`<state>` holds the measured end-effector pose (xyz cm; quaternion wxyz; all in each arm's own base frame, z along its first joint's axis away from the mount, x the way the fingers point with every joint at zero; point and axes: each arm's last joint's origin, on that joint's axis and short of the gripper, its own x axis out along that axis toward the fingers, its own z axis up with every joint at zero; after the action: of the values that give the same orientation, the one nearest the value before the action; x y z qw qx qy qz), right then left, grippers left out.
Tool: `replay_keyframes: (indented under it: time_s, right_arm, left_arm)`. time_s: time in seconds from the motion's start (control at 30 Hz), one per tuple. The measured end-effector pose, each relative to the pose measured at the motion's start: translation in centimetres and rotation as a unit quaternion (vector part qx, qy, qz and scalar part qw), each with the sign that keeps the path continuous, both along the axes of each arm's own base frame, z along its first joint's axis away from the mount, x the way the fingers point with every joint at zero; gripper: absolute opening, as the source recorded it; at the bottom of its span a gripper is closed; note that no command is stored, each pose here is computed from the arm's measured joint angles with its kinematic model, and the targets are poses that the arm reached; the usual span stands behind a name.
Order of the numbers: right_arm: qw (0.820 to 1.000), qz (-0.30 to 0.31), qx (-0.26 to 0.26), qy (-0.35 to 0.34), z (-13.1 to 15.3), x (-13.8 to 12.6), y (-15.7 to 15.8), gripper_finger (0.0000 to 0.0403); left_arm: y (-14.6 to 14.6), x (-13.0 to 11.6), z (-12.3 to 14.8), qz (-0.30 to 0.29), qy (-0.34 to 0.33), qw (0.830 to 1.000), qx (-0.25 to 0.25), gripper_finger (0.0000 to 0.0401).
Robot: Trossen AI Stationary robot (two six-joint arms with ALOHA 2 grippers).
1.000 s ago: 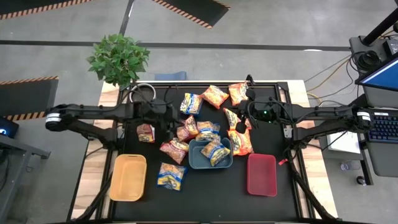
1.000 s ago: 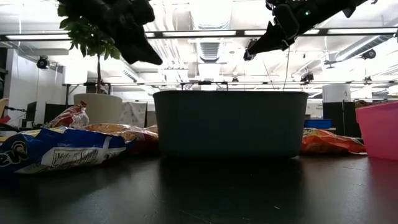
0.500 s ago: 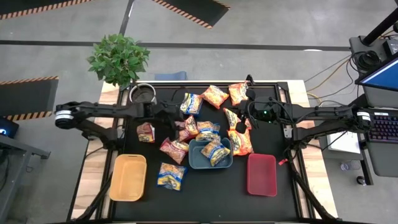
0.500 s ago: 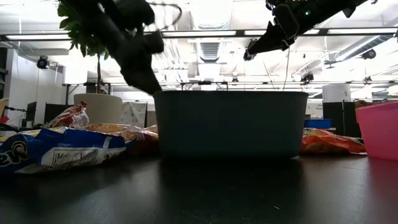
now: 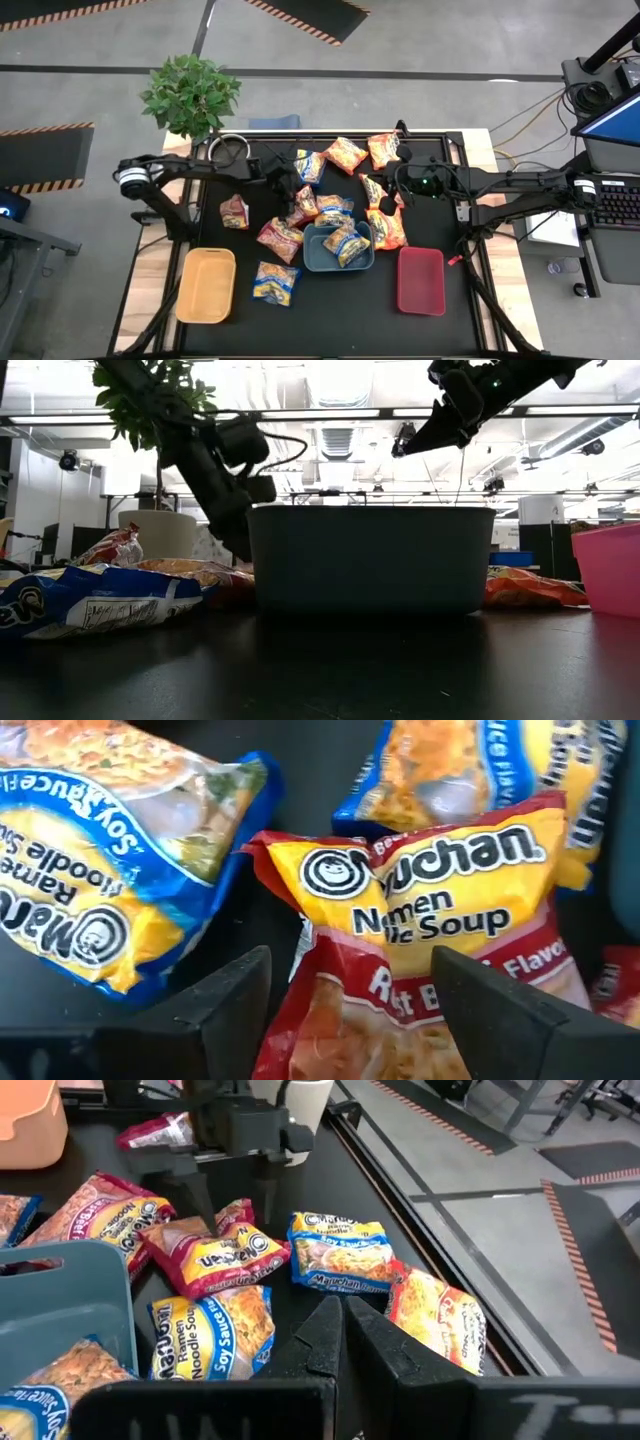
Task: Sort Maruchan noodles
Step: Put the top right red noodle pack into the yellow bin
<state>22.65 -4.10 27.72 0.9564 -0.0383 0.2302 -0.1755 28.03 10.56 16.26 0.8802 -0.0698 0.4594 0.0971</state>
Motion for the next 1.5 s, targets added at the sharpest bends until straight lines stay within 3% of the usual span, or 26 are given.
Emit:
replay_keyframes:
  time_s: [0.23, 0.53, 0.87, 1.2, 1.5]
  right_arm:
    - [1.0, -0.009, 0.021, 0.004, -0.8, -0.1, 0.0, 0.0009]
    - [0.999, -0.022, 0.046, 0.006, -1.6, -0.3, 0.1, 0.0009]
    - [0.998, -0.019, 0.066, 0.003, -1.9, -0.3, 0.2, 0.0009]
    - [0.998, -0.019, 0.067, 0.002, -1.9, -0.3, 0.2, 0.0009]
    - [0.999, -0.011, 0.052, 0.003, -1.8, -0.3, 0.2, 0.0009]
  left_arm:
    - [0.7, 0.2, -1.3, -0.028, 0.009, 1.0, -0.01, 0.0191]
    - [0.7, 0.2, -1.0, -0.048, 0.007, 0.999, 0.008, 0.0015]
    - [-0.5, -0.4, 1.9, -0.091, -0.029, 0.994, 0.055, 0.0]
    - [-3.5, -2.1, 8.2, -0.126, -0.135, 0.976, 0.118, 0.0]
    - [-9.0, -4.7, 15.3, -0.174, -0.237, 0.947, 0.131, 0.0]
